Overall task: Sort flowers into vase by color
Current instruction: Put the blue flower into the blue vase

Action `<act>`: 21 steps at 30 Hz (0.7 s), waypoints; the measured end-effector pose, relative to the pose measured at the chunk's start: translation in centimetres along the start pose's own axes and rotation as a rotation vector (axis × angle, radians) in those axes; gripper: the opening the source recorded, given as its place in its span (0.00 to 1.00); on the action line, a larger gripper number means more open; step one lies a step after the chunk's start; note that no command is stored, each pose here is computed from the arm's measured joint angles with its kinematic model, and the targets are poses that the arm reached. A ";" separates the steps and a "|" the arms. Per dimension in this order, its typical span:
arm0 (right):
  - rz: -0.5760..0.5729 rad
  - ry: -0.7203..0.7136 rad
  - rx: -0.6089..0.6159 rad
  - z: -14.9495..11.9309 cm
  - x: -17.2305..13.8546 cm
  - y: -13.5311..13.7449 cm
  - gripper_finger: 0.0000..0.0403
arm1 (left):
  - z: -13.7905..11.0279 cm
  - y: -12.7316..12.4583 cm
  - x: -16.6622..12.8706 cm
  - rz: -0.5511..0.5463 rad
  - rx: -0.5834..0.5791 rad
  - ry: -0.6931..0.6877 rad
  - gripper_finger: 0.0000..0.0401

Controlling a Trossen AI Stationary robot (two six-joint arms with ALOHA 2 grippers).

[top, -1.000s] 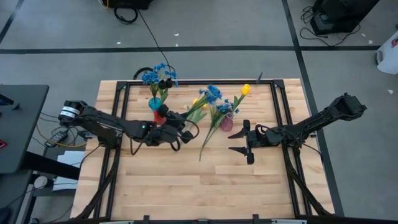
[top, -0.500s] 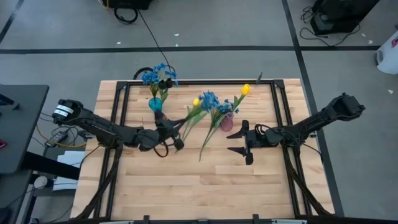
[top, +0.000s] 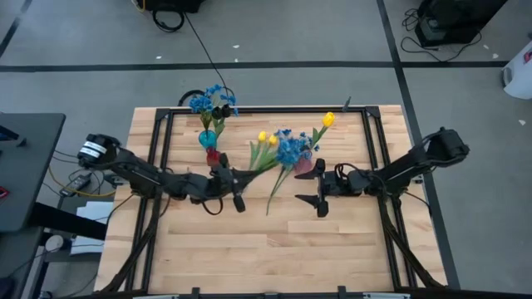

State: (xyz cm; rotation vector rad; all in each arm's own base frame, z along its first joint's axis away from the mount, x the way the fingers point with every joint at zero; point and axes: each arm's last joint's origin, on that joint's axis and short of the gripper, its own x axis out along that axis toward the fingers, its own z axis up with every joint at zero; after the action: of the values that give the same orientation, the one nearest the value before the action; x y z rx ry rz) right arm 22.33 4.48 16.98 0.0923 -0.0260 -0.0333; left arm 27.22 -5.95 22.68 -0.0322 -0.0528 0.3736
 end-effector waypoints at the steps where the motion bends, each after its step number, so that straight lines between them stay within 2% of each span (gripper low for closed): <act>1: 0.002 -0.001 0.000 0.0 0.2 0.1 0.80 | -0.2 -0.2 0.1 -0.014 -0.006 -0.008 0.08; 7: 0.064 -0.005 -0.009 0.3 2.0 0.8 0.80 | -1.4 -0.9 0.7 -0.066 -0.029 -0.039 0.08; 11: 0.080 -0.009 -0.007 0.4 3.3 1.2 0.79 | -1.9 -1.6 0.7 -0.143 -0.050 -0.055 0.08; 16: 0.088 -0.039 -0.010 0.8 4.8 1.8 0.79 | -3.3 -2.4 1.3 -0.182 -0.108 -0.007 0.08; 21: 0.101 -0.066 -0.034 0.9 5.8 2.5 0.79 | -4.7 -3.3 2.3 -0.195 -0.117 0.030 0.08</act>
State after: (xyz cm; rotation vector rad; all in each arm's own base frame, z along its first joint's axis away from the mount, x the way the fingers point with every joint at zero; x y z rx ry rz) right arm 28.13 6.67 18.28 0.0556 -0.0957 0.0640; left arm 30.81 -8.25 18.26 -0.1470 -0.0473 0.1746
